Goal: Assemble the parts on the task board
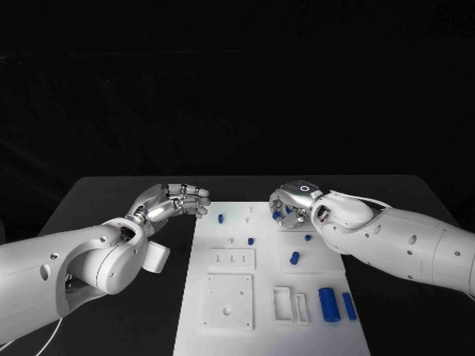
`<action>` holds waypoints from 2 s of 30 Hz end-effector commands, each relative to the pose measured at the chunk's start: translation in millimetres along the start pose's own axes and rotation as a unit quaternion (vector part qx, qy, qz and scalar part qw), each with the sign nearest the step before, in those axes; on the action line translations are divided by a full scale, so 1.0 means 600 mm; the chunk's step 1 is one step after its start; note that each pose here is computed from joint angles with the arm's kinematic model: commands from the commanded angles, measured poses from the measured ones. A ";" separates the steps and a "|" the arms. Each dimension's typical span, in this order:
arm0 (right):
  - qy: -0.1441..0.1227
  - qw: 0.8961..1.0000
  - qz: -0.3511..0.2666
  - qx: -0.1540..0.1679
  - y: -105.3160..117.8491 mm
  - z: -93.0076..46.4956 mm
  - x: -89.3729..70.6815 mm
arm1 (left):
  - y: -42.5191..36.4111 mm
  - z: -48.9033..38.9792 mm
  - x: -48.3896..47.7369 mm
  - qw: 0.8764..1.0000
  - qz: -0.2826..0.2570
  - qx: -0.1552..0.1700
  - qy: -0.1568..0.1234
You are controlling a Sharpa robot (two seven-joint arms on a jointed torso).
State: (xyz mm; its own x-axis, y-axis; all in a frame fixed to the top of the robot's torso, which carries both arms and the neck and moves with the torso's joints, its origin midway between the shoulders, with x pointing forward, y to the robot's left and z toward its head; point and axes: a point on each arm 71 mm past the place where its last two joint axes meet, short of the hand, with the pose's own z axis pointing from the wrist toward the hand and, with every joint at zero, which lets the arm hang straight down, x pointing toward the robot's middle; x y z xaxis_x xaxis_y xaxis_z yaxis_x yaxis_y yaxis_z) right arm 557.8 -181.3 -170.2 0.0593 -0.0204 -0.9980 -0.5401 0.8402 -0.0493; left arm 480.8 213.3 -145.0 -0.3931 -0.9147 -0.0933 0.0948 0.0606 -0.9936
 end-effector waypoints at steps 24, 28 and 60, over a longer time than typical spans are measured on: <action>-0.059 0.998 -0.026 0.001 0.070 0.060 -0.034 | -0.003 0.009 0.012 1.000 -0.002 0.007 0.003; -0.049 0.998 -0.028 0.003 0.072 0.064 -0.031 | -0.003 0.010 0.014 1.000 -0.002 0.008 0.004; -0.036 0.999 -0.029 -0.002 0.087 0.078 -0.026 | -0.010 0.013 0.015 1.000 0.000 0.012 0.005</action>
State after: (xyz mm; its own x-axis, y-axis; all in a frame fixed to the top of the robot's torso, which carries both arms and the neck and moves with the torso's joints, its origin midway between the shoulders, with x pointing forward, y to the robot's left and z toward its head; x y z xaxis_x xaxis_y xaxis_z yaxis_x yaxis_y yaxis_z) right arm 567.4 -112.0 -153.6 0.1625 -0.0083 -0.9867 -0.5383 0.8373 -0.0956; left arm 483.9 203.1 -141.5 -0.3986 -0.9122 -0.0945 0.1052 0.0569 -0.9928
